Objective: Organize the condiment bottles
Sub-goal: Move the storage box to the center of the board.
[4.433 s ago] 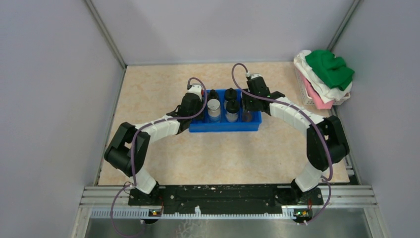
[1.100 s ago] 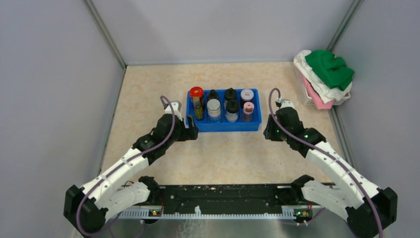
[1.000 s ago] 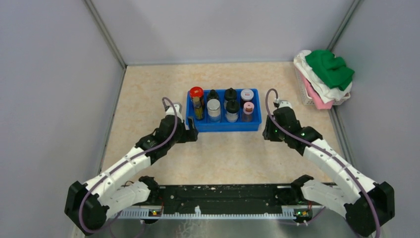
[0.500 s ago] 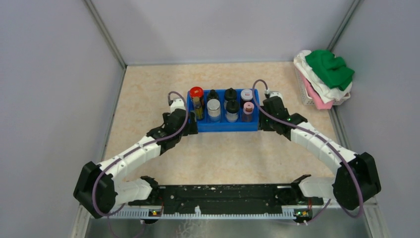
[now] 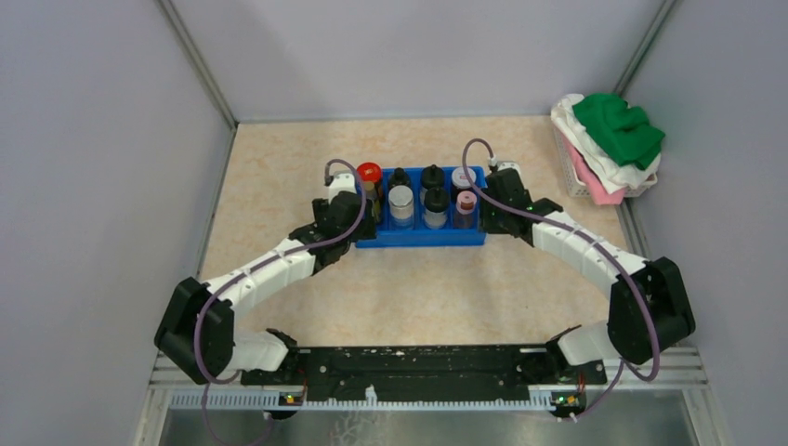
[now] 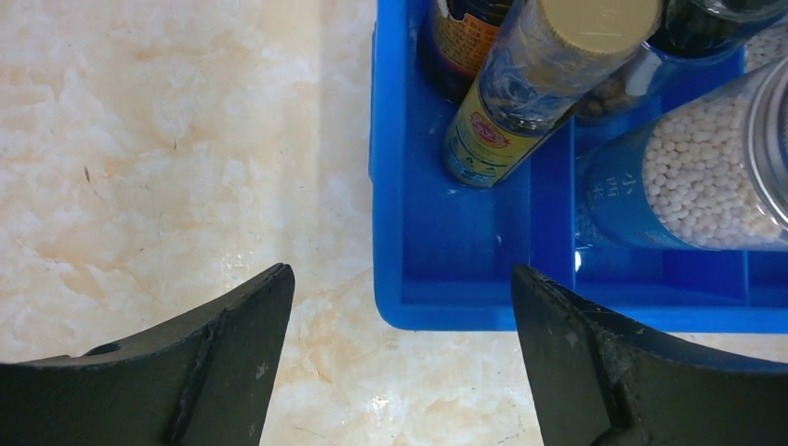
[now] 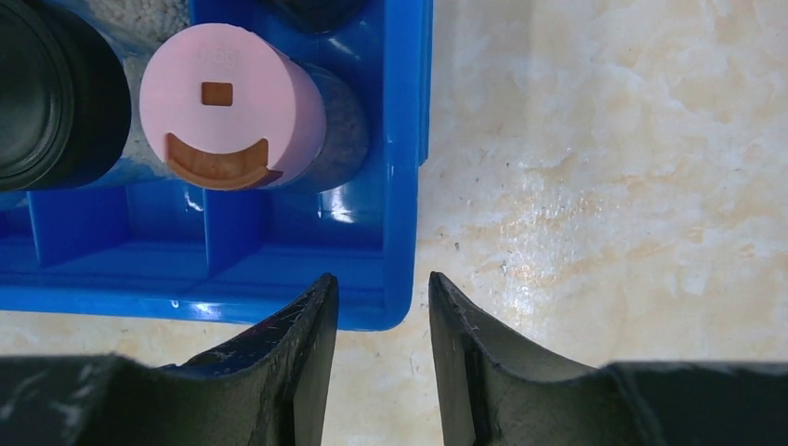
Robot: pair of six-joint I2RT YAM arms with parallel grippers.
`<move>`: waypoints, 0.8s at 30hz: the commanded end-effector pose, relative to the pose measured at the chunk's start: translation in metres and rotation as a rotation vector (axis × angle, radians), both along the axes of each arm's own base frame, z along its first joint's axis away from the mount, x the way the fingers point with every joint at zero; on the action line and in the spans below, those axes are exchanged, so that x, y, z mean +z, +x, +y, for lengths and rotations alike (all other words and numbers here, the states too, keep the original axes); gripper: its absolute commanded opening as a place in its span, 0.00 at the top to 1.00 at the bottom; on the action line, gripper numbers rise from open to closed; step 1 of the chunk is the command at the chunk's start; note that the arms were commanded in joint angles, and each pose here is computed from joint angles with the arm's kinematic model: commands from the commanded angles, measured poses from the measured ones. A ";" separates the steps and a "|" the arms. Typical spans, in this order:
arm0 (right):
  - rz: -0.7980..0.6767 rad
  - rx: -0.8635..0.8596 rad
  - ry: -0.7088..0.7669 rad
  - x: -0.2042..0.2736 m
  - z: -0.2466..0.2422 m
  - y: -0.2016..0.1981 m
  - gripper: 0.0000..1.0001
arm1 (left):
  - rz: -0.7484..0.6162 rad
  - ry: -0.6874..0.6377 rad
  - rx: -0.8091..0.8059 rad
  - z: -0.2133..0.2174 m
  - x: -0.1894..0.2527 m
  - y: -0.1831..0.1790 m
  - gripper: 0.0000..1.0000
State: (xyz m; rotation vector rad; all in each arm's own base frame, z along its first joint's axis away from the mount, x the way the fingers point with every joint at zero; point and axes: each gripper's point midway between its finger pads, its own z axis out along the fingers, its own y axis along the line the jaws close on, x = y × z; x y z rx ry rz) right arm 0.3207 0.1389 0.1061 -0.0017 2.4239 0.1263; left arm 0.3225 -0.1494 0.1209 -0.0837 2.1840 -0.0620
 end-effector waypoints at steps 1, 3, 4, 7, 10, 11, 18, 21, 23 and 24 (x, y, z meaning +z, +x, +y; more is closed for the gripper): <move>-0.071 0.000 0.034 0.017 0.007 0.025 0.60 | -0.065 -0.025 0.014 -0.005 0.017 0.025 0.08; -0.062 0.001 0.033 0.012 0.008 0.027 0.60 | -0.049 -0.026 0.016 -0.004 0.010 0.028 0.08; -0.059 0.000 0.035 0.010 0.008 0.028 0.61 | -0.049 -0.030 0.018 -0.003 0.008 0.031 0.08; -0.051 -0.003 0.032 0.003 0.008 0.031 0.62 | -0.041 -0.035 0.017 -0.003 0.002 0.034 0.08; -0.044 -0.003 0.033 -0.001 0.009 0.034 0.64 | -0.033 -0.038 0.013 -0.003 -0.002 0.035 0.08; -0.044 -0.002 0.032 -0.001 0.009 0.034 0.64 | -0.033 -0.039 0.015 -0.003 -0.002 0.035 0.08; -0.037 -0.004 0.033 -0.009 0.011 0.041 0.65 | -0.037 -0.041 0.019 -0.001 -0.005 0.042 0.08; -0.032 -0.007 0.034 -0.012 0.012 0.043 0.65 | -0.032 -0.040 0.017 -0.001 -0.008 0.046 0.08; -0.031 -0.009 0.032 -0.014 0.012 0.045 0.66 | -0.031 -0.039 0.019 0.000 -0.009 0.048 0.09; -0.029 -0.013 0.031 -0.016 0.011 0.045 0.68 | -0.031 -0.039 0.020 0.001 -0.010 0.049 0.09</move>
